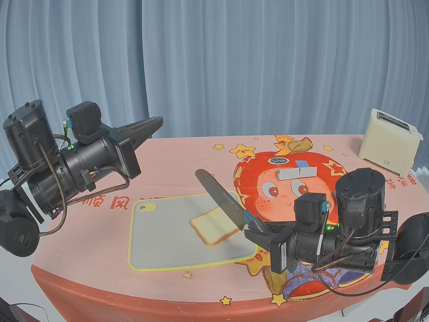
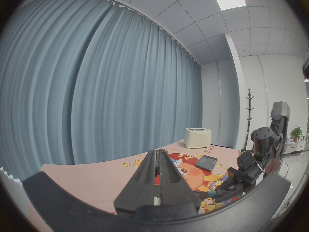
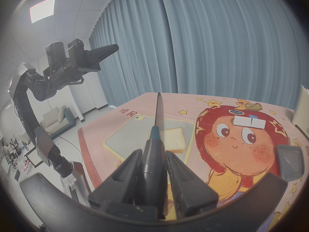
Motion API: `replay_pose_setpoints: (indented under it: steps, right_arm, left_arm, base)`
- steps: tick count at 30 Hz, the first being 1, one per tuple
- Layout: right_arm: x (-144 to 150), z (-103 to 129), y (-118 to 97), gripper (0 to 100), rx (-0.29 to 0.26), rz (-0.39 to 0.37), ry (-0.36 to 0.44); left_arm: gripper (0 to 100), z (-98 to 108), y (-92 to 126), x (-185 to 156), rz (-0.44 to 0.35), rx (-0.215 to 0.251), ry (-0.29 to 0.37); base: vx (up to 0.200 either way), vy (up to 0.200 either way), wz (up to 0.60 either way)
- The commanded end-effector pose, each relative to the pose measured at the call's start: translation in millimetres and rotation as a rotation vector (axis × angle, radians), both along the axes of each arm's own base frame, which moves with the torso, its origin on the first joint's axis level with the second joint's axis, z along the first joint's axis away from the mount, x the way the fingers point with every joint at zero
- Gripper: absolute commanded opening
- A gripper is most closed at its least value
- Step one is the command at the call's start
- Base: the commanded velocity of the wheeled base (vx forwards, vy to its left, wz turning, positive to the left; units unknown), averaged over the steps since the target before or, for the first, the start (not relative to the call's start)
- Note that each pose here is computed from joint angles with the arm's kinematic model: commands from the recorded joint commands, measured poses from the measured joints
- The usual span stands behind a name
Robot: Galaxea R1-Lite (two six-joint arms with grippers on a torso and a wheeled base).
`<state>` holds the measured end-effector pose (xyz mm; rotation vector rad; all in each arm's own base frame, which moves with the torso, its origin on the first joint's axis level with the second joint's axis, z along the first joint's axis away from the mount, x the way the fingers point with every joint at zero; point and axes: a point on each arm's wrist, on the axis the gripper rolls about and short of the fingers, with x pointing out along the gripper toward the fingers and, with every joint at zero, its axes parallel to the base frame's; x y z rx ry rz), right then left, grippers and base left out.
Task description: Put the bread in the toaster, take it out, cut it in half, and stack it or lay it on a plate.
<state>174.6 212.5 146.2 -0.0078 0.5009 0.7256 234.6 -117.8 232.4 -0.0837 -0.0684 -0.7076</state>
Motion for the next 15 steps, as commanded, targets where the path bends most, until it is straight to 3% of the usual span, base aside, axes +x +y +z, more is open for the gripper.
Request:
replay_pose_setpoints:
  steps: [1,10,15]
  right_arm:
    - [2,7,3,0,-0.002,0.001,0.004]
    - [1,23,2,0,-0.042,0.003,0.048]
    - [-1,25,2,0,-0.05,0.01,0.044]
  left_arm:
    - [0,-6,0,-1,-0.044,0.013,0.019]
    - [0,-28,-6,9,-0.071,0.058,0.073]
    - [0,-26,-14,27,-0.134,0.058,0.006]
  base:
    - [0.0,0.0,0.0]
    - [0.0,0.0,0.0]
    - [0.0,0.0,0.0]
